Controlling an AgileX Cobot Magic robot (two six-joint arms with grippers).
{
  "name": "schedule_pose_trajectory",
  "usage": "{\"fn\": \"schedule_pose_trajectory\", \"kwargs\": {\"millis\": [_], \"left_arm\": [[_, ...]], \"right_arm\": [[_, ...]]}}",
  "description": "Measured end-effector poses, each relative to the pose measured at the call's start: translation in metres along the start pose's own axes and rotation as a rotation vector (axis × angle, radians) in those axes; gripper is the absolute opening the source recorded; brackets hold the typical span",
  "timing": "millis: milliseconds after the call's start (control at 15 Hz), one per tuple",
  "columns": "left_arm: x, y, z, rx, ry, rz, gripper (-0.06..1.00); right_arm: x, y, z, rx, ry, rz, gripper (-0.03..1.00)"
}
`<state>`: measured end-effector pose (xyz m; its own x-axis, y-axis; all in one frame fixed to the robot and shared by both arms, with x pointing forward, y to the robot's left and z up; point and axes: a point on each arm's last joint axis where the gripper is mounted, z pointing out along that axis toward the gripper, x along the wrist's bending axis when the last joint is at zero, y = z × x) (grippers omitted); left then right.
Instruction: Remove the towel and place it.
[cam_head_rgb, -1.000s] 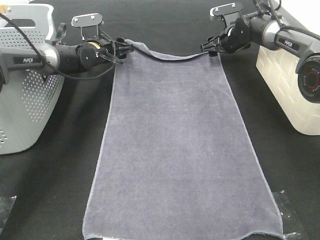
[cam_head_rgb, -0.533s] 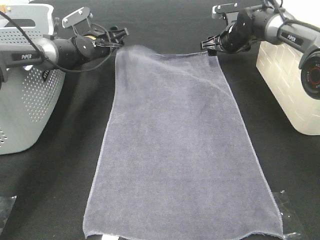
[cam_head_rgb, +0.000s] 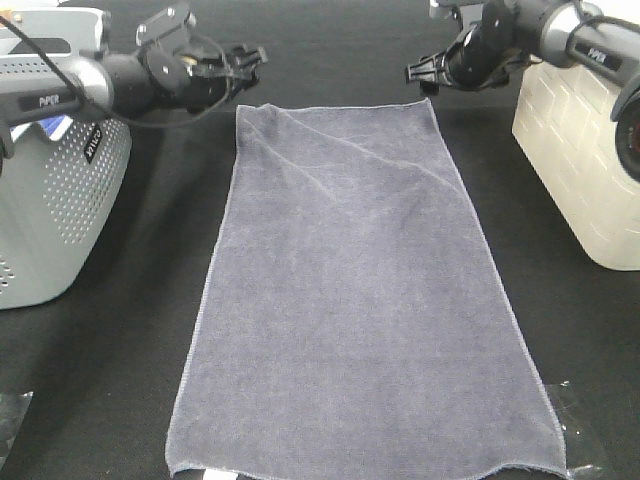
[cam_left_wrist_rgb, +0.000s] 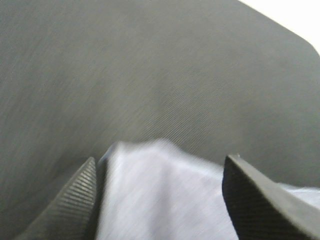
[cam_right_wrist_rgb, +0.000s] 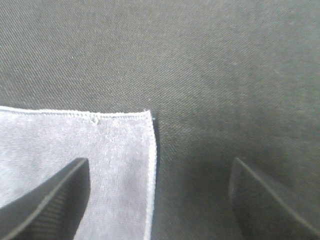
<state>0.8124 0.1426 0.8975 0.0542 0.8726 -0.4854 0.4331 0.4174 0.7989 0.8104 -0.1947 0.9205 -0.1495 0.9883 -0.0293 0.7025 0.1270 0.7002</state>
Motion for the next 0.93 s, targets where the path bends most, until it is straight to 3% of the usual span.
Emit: {"fn": "schedule_pose_trajectory", "kwargs": {"millis": [267, 600, 800, 933], "left_arm": [[-0.034, 0.045, -0.011, 0.008, -0.073, 0.208, 0.68], [-0.068, 0.098, -0.053, 0.096, -0.058, 0.401, 0.68], [-0.091, 0.134, -0.1, 0.169, -0.042, 0.443, 0.68], [-0.098, 0.154, -0.129, 0.206, 0.022, 0.507, 0.68]], "right_arm": [[0.003, 0.029, -0.037, -0.054, 0.049, 0.062, 0.73], [0.005, 0.056, -0.09, -0.064, 0.08, 0.079, 0.73], [0.014, 0.065, -0.135, 0.026, 0.102, -0.011, 0.73], [0.014, 0.064, -0.159, 0.112, 0.106, -0.025, 0.73]]}}
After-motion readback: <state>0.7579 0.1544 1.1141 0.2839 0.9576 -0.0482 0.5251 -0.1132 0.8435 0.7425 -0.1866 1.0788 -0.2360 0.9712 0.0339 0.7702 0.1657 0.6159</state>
